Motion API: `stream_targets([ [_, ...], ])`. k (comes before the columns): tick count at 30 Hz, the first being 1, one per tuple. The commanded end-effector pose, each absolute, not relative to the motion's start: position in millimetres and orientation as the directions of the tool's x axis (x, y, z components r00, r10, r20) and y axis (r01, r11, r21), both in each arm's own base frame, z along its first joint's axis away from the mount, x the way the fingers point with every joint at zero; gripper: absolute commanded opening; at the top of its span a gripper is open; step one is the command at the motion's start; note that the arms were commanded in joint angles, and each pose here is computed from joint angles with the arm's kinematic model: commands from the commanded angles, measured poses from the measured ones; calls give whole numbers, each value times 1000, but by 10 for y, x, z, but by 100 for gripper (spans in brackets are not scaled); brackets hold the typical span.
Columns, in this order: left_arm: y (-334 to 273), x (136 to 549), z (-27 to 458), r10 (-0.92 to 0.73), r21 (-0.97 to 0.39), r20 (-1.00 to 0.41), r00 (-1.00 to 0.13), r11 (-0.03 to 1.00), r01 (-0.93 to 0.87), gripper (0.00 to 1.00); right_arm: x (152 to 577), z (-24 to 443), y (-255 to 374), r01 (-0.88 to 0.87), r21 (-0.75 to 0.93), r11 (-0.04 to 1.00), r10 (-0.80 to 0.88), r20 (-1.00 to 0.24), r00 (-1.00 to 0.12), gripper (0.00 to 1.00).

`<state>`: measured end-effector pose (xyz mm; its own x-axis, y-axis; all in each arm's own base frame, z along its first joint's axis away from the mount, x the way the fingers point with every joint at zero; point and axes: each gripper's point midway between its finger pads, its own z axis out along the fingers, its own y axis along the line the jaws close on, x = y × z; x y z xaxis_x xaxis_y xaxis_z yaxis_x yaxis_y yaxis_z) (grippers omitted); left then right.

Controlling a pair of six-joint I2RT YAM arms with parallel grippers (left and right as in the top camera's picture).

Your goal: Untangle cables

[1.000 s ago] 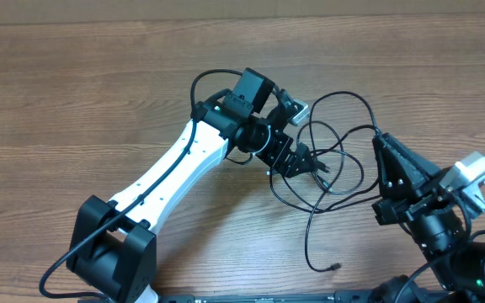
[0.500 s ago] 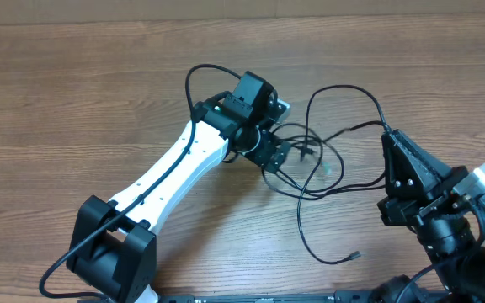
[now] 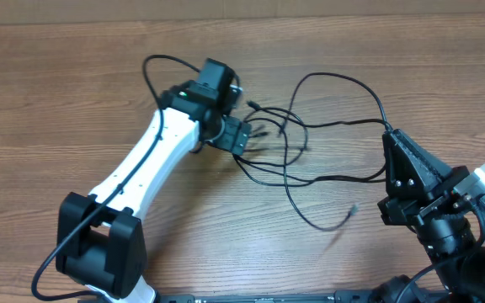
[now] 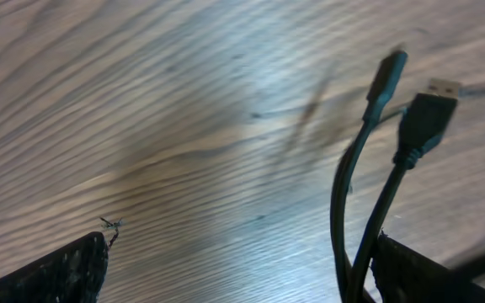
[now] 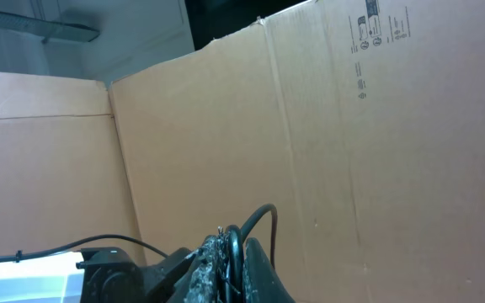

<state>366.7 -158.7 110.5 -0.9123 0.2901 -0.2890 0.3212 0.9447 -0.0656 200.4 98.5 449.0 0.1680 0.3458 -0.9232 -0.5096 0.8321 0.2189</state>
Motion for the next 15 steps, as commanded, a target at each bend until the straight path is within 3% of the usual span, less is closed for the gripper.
stream_targets([
  [1, -1418, 3711, 1062, 226, -56, -271, -936, 967, 249, 99, 1941, 4629, 931, -508, 228, 830, 372, -906, 201, 4],
  [15, -1204, 3784, 1061, 171, -25, -274, -946, 982, 185, 100, 1978, 4569, 906, -485, 238, 842, 364, -913, 184, 4],
])
